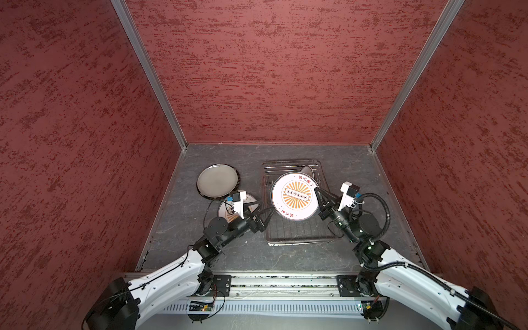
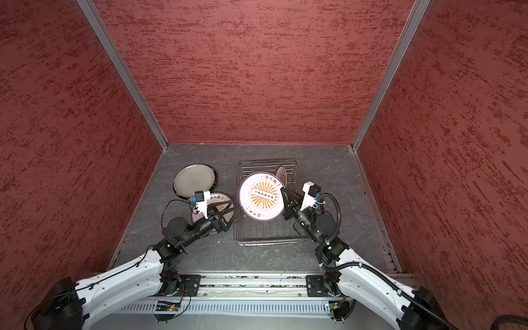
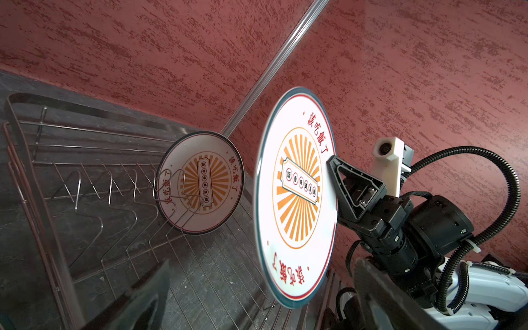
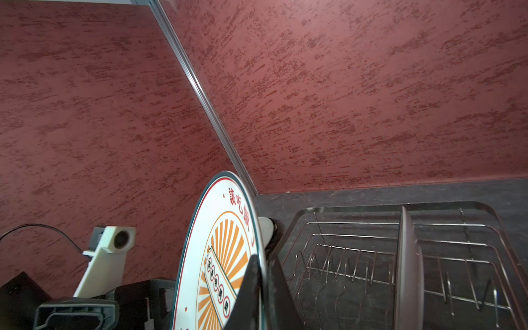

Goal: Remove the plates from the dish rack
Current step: 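Grasp the plate rim with the left gripper while the right holds it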

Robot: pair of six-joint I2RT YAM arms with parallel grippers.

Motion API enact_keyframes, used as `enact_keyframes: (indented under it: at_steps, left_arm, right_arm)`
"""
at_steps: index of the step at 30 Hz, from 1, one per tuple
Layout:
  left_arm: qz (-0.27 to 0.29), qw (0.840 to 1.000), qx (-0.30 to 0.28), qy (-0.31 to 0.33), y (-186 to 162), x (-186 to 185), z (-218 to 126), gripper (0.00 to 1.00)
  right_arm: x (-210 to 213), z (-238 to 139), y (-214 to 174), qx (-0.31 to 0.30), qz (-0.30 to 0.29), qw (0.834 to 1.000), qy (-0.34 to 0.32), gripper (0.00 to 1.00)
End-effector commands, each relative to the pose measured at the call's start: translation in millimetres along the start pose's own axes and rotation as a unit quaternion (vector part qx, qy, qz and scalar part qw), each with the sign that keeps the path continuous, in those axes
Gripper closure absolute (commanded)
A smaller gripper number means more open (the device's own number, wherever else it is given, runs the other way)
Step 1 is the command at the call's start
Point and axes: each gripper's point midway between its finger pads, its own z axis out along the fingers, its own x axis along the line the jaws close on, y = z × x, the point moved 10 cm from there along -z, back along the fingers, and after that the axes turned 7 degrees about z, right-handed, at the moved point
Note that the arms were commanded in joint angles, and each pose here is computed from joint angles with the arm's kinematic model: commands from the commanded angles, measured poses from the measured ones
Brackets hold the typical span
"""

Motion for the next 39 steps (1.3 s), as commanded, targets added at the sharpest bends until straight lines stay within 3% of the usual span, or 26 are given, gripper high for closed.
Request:
enact_keyframes:
  at_steps: [1,5,10,26,33,38,39]
  left_arm:
    - [0.02,0.999,-0.019,-0.028,9.9,-11.6,4.5,0.01]
    - [0.022,0.999,-0.019,-0.036,8.0,-14.2,4.7,0.1]
    - [0.018,0.999,-0.019,-0.036,7.1,-15.6,3.6,0.44]
    - [0.004,0.997,0.024,-0.068,7.1,-26.2,21.3,0.9]
    - [-0.01,0.997,0.032,-0.063,4.3,-24.0,25.7,1.0]
    - [-0.025,0.998,0.029,-0.058,4.8,-23.3,26.8,1.0]
    - [-0.029,0.998,0.024,-0.057,4.7,-22.6,26.5,1.0]
  right_arm:
    - [20.8,-5.0,19.0,-0.05,0.025,0.994,0.097,1.0]
    - [20.6,-6.3,17.3,-0.052,0.024,0.992,0.108,1.0]
    - [18.2,-4.1,15.2,-0.052,0.027,0.993,0.102,1.0]
    - [9.9,4.8,12.3,-0.047,0.017,0.997,0.051,1.0]
    - [6.1,6.9,9.0,-0.046,0.012,0.998,0.04,1.0]
    - [4.5,7.3,3.8,-0.037,0.009,0.998,0.049,0.99]
    - [5.0,6.9,2.8,-0.035,0.008,0.998,0.054,0.96]
